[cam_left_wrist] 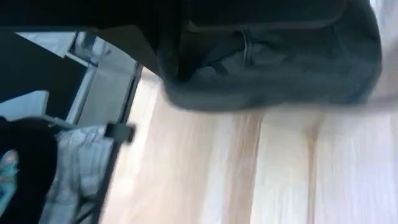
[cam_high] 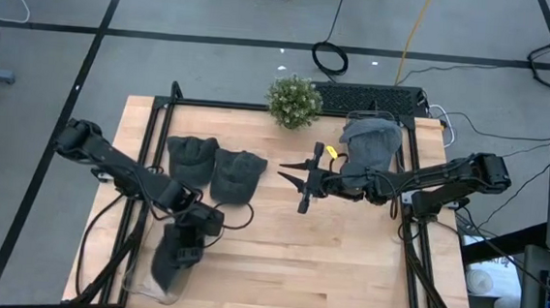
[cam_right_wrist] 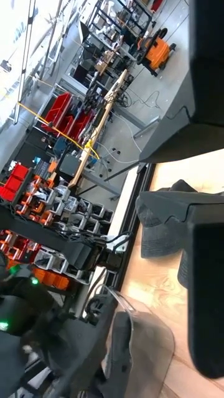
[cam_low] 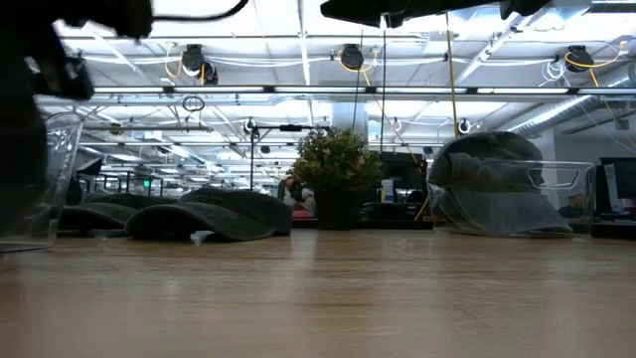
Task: Pick & Place hat
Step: Put the right black cap into the bottom transparent bin
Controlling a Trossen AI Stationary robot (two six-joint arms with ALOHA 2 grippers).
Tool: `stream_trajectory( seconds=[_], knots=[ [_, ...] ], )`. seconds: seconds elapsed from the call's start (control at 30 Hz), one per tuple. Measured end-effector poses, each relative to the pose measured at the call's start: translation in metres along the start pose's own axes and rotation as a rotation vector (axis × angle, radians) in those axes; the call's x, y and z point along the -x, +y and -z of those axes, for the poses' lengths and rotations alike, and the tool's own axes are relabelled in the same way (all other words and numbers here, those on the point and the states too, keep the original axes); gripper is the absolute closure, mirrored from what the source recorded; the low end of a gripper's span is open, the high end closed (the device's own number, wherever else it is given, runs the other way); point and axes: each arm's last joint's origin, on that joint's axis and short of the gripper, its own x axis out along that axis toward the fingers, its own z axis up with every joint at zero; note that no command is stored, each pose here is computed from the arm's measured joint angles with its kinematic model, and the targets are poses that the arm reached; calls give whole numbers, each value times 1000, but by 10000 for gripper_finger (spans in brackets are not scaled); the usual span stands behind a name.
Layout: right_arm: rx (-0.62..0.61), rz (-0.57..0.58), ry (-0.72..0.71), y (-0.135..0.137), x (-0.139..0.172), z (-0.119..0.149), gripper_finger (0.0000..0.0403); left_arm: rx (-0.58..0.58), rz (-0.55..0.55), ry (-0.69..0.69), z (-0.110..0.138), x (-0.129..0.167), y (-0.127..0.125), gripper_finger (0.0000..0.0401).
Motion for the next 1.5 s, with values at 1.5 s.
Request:
stream_trajectory(
  seconds=[1.5],
  knots=[
    [-8,28,-4,-7,-2,2,328,-728,412,-1058,127,-5,93,394]
  ],
)
